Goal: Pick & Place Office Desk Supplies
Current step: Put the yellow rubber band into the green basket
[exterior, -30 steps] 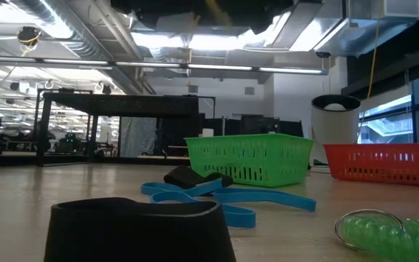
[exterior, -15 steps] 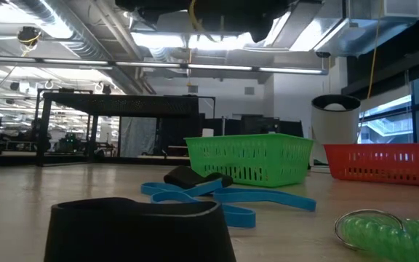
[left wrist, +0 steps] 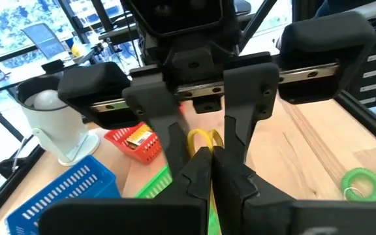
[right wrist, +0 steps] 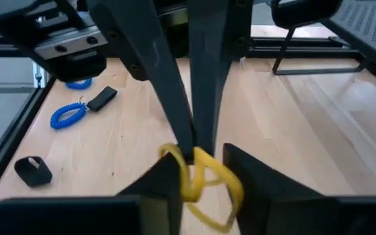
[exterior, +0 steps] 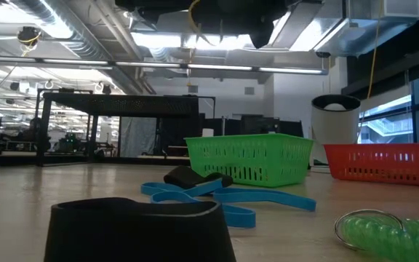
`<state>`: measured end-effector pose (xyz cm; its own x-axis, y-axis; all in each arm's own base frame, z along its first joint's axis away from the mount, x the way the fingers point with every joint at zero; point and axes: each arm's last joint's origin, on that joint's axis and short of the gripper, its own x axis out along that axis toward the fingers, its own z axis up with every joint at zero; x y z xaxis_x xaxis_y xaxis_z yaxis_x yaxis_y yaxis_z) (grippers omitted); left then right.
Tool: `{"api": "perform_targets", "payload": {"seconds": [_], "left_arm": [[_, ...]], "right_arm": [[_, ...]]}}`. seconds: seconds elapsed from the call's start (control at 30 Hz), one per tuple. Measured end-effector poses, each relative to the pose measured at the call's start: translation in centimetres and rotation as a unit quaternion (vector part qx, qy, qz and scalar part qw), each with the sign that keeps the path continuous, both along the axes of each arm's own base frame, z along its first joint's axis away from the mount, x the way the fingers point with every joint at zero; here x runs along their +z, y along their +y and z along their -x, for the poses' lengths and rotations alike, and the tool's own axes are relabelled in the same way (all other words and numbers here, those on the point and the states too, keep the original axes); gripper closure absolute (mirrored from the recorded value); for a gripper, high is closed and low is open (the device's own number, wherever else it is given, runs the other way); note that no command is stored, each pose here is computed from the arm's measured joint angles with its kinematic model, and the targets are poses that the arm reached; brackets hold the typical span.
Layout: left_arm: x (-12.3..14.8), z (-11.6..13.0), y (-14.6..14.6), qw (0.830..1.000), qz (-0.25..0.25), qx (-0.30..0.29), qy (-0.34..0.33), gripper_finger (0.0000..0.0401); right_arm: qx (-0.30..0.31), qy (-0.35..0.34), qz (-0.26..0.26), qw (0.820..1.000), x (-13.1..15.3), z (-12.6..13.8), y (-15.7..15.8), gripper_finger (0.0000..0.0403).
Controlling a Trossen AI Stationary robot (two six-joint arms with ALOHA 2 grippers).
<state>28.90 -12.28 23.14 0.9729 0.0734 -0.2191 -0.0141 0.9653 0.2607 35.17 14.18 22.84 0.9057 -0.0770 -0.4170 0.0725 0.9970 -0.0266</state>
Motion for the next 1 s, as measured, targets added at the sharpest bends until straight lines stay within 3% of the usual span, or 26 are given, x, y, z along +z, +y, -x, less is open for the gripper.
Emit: {"api": "perform_targets", "payload": {"seconds": [0.2,0.4,0.67,0.83,1.0], "left_arm": [[0.1,0.0,0.0,1.000,0.001,0.002,-0.003,0.0397],[0.3,0.1,0.0,0.999,0.012,0.041,-0.019,0.0379],[-0.2,0.4,-0.4,0.998,0.030,0.056,-0.001,0.0294],[-0.5,0.5,-0.2,0.997,0.019,0.070,0.012,0.0267],[-0.5,0.5,-0.1,0.996,0.013,0.085,0.012,0.0267]], "right_arm": [[-0.001,0.001,-0.004,1.000,0.0,0.0,-0.1,0.0392],[-0.006,-0.002,-0.004,1.000,0.1,-0.1,-0.2,0.0394],[-0.021,0.018,0.001,1.000,-0.3,0.1,-0.4,0.0397],[-0.096,0.045,0.037,0.994,-0.7,0.8,-1.2,0.0398],[-0.172,0.063,0.029,0.983,0.3,2.1,-2.9,0.0397]]}}
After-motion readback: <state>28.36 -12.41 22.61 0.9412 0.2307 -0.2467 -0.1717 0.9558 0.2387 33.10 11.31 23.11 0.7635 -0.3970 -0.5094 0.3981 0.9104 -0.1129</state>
